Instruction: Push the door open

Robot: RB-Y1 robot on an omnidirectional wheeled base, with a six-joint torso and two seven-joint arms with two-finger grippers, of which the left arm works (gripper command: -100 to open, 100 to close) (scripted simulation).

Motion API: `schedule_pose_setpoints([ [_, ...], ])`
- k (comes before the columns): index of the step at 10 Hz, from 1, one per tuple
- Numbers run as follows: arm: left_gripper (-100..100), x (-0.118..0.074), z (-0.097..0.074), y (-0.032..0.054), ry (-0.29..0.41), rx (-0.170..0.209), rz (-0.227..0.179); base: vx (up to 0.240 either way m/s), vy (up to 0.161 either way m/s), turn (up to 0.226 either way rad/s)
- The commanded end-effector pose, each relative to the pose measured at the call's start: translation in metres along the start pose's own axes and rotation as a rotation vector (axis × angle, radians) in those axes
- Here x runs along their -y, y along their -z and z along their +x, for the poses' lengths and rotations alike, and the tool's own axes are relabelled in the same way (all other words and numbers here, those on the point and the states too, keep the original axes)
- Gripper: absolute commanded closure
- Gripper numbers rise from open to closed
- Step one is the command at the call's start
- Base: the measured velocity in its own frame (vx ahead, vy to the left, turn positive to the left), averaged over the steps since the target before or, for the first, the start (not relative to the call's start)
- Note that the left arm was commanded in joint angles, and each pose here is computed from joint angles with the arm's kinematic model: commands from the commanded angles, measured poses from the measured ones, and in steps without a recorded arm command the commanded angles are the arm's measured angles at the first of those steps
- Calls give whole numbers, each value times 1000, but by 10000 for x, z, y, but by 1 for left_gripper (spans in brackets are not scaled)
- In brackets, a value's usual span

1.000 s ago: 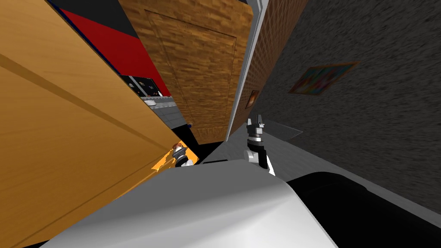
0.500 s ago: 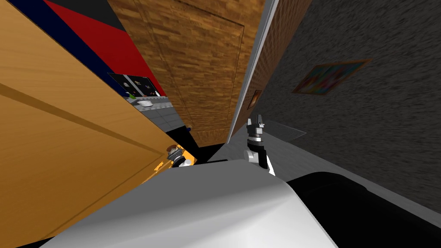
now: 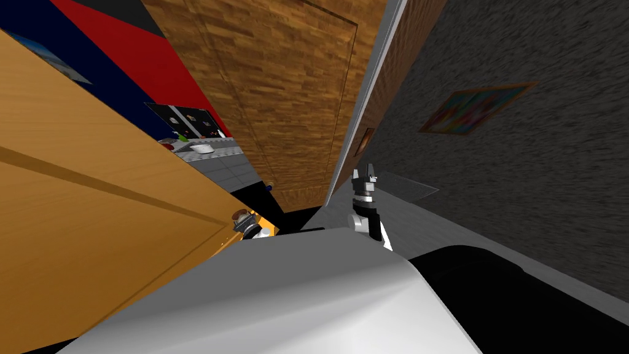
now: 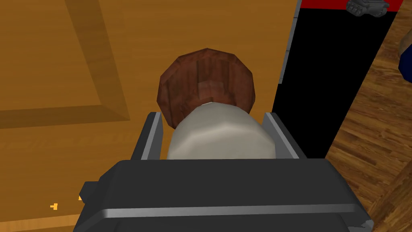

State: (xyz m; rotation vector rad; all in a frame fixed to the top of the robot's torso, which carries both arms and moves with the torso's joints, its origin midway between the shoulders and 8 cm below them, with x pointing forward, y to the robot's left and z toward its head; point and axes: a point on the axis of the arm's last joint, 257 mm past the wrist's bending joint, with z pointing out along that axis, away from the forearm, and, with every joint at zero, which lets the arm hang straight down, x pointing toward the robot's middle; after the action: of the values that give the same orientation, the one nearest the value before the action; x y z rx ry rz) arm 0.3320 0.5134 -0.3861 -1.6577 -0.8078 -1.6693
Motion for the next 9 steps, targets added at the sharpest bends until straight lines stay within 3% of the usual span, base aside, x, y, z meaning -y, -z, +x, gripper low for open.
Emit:
schedule_pose_setpoints([
  [1, 100, 191, 47, -46, -6, -16, 50, 102, 55, -2],
  [9, 100, 722, -31, -36, 7, 6, 218, 136, 70, -3],
])
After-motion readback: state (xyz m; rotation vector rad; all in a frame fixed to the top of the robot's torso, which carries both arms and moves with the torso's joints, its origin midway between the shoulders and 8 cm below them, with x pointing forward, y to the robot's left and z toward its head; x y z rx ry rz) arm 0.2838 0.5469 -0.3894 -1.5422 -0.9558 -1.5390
